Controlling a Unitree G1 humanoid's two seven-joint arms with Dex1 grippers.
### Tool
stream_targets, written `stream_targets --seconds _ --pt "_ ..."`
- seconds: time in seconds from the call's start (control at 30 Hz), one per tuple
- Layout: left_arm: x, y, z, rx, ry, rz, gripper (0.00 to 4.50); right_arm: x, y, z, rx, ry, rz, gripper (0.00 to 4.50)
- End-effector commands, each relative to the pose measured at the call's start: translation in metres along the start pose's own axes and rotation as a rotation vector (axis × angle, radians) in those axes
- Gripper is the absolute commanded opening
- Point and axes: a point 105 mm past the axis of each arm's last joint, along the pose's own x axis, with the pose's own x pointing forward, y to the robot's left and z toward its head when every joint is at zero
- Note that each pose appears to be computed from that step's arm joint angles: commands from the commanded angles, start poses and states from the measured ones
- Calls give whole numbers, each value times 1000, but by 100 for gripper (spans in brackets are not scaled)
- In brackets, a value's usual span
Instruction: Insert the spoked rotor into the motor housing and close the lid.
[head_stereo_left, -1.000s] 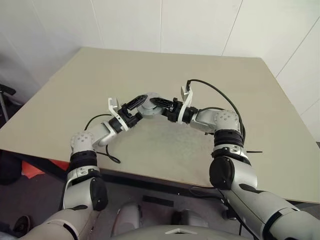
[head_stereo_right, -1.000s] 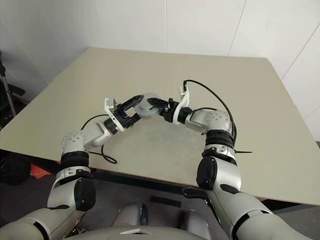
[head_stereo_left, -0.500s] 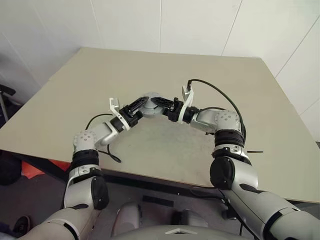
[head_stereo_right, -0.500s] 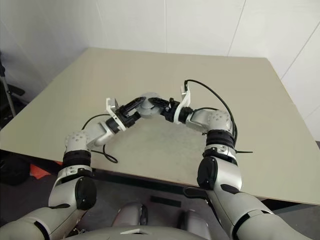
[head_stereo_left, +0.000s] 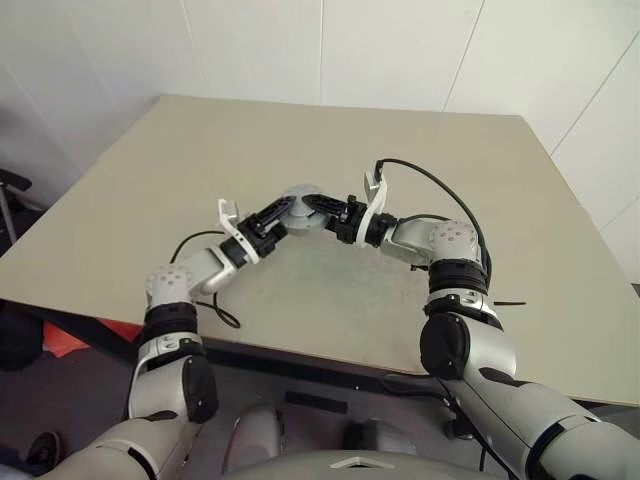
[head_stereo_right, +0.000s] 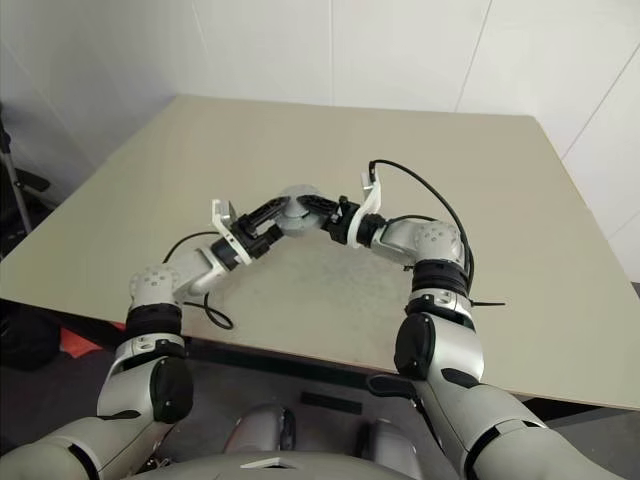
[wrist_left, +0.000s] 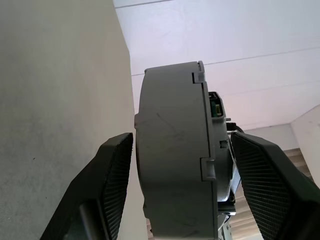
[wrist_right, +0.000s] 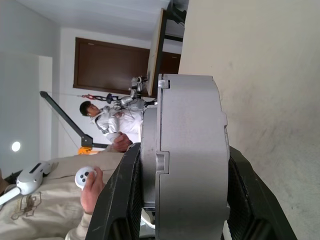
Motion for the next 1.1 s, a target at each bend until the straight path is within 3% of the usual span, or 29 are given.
stream_targets --seconds 0.03,0.1,0.73,0.77,0.93,1.1 --pt "3 -6 6 21 -22 -15 242 1 24 10 -39 -26 82 205" --pt "2 -5 8 18 -31 -13 215 1 23 10 -37 -27 79 205" --pt "4 -5 10 28 -57 -1 215 2 22 5 -132 -15 66 205" --pt "5 -5 9 29 -56 -1 215 2 21 5 -138 -15 63 280" --pt "6 -4 8 36 -56 4 215 4 17 11 -179 -58 25 435" --pt "2 -3 19 83 -115 25 215 5 17 14 -210 -90 25 435"
